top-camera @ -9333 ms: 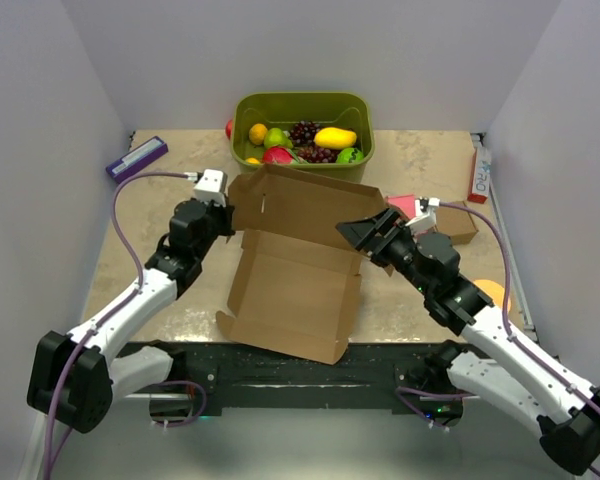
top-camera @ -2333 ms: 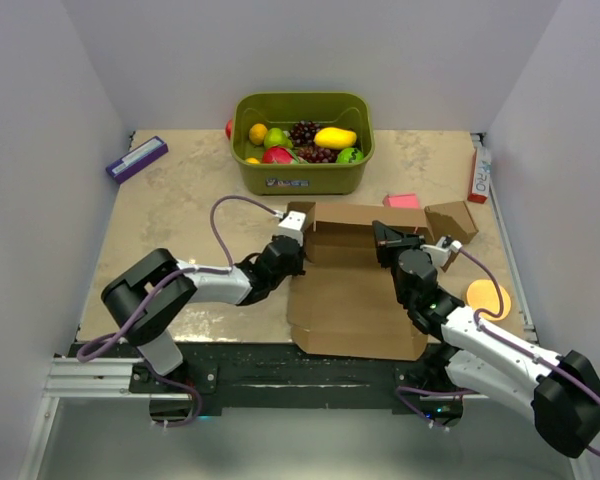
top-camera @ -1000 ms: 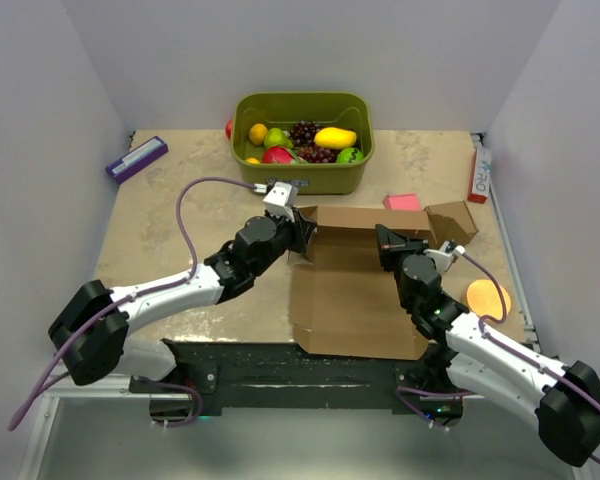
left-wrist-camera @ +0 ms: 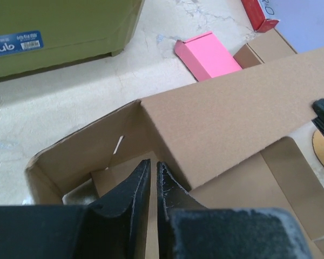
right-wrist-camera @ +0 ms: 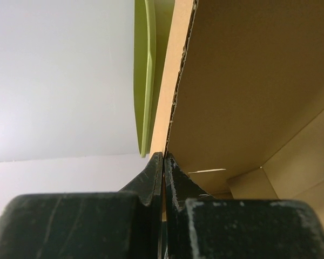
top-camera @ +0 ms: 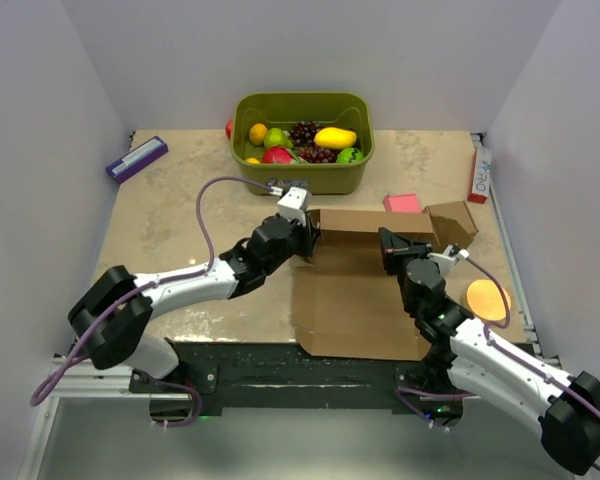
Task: Fold the paper box
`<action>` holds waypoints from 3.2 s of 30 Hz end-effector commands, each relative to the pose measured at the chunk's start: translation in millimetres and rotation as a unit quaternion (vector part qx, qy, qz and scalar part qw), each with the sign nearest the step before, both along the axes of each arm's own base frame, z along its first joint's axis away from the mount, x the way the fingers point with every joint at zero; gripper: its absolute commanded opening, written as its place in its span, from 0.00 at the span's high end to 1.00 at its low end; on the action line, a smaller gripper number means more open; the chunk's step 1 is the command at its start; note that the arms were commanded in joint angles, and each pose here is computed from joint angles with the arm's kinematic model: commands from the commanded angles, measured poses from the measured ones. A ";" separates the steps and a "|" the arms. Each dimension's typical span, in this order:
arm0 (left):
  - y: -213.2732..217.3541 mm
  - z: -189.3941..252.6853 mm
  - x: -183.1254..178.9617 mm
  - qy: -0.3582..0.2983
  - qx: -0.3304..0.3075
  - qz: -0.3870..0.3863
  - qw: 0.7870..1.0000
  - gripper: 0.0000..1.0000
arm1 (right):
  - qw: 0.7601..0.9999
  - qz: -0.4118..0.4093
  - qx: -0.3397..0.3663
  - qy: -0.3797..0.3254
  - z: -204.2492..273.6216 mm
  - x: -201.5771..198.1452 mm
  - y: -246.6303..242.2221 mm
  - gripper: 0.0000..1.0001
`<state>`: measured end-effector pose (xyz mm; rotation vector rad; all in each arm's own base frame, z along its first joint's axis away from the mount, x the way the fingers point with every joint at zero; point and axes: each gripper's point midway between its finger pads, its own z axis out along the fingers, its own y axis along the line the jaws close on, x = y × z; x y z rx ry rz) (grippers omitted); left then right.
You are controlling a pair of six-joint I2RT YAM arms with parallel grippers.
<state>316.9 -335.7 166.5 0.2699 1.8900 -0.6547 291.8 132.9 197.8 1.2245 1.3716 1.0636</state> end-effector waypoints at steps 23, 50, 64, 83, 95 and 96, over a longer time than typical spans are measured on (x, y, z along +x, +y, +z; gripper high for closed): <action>138.2 -13.0 -3.3 0.022 0.076 0.114 0.990 0.09 | 0.999 -0.015 -0.039 0.035 -45.5 -19.8 -22.1 1.00; 0.4 -31.9 -24.0 -0.078 0.070 -0.162 0.981 0.44 | 0.998 -0.015 -0.043 0.045 -57.0 -21.0 -22.9 1.00; 0.7 -22.7 -48.6 -0.097 0.044 -0.194 0.975 0.45 | 0.998 -0.009 -0.046 0.048 -60.2 -21.4 -20.8 1.00; 136.2 37.0 38.0 -0.068 0.001 0.136 0.988 0.32 | 0.998 -0.009 -0.041 0.044 -56.5 -23.6 -22.2 1.00; 91.8 -12.9 81.3 -0.031 0.018 0.092 0.995 0.31 | 0.998 -0.011 -0.042 0.047 -62.0 -21.9 -21.8 1.00; 83.6 -11.9 80.6 -0.033 0.011 0.072 0.997 0.31 | 0.998 -0.012 -0.042 0.049 -63.2 -21.6 -22.1 1.00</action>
